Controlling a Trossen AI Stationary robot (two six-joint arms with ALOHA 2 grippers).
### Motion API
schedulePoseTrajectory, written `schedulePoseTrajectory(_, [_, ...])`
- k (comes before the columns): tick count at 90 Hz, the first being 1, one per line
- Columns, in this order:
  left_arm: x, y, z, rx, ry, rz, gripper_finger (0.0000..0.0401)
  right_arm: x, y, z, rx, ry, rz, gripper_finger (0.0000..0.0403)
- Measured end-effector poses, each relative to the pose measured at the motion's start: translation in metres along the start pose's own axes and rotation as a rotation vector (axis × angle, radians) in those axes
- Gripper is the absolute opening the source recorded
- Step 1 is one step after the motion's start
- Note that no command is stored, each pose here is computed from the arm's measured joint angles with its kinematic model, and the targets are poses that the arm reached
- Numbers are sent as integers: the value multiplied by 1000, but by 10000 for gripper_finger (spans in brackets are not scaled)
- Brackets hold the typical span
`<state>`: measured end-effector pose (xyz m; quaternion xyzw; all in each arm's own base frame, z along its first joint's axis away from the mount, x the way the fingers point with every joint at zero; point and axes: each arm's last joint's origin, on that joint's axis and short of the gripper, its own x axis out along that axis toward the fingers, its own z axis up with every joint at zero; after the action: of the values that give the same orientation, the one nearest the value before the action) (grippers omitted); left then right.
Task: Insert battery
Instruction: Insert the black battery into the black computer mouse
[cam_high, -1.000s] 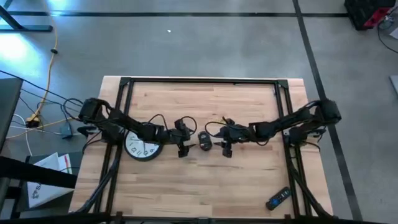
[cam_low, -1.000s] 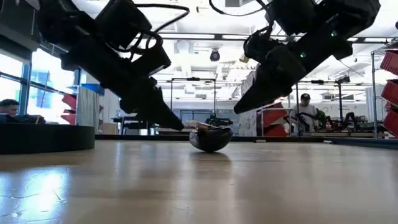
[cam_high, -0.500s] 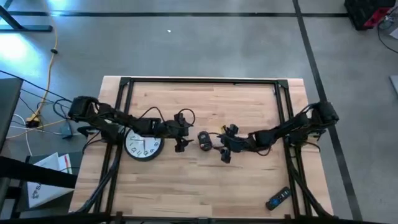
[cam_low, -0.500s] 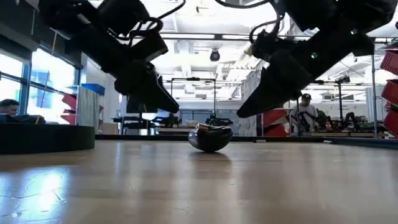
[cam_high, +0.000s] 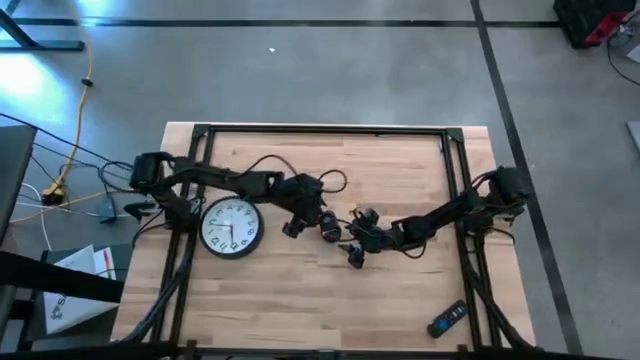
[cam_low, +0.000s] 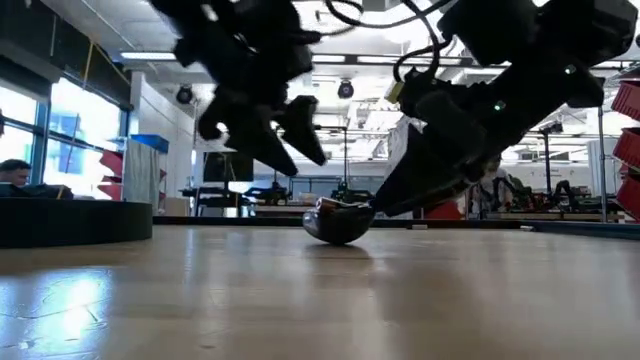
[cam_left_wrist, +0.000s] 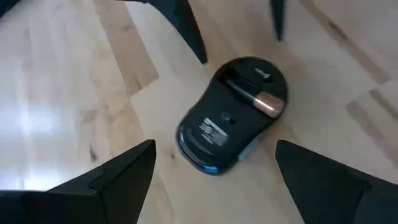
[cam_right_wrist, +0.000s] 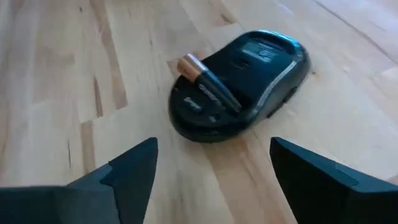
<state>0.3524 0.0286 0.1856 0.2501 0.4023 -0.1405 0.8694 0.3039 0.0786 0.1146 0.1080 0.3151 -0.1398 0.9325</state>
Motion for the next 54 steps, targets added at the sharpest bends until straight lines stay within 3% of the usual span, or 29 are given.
schedulePoseTrajectory(26, [28, 6, -12, -26, 99, -103, 317, 1, 10, 0, 43, 34, -1, 291])
schedulePoseTrajectory(54, [34, -4, -5, 5, 114, -82, 317, 1, 10, -1, 55, 37, -2, 291])
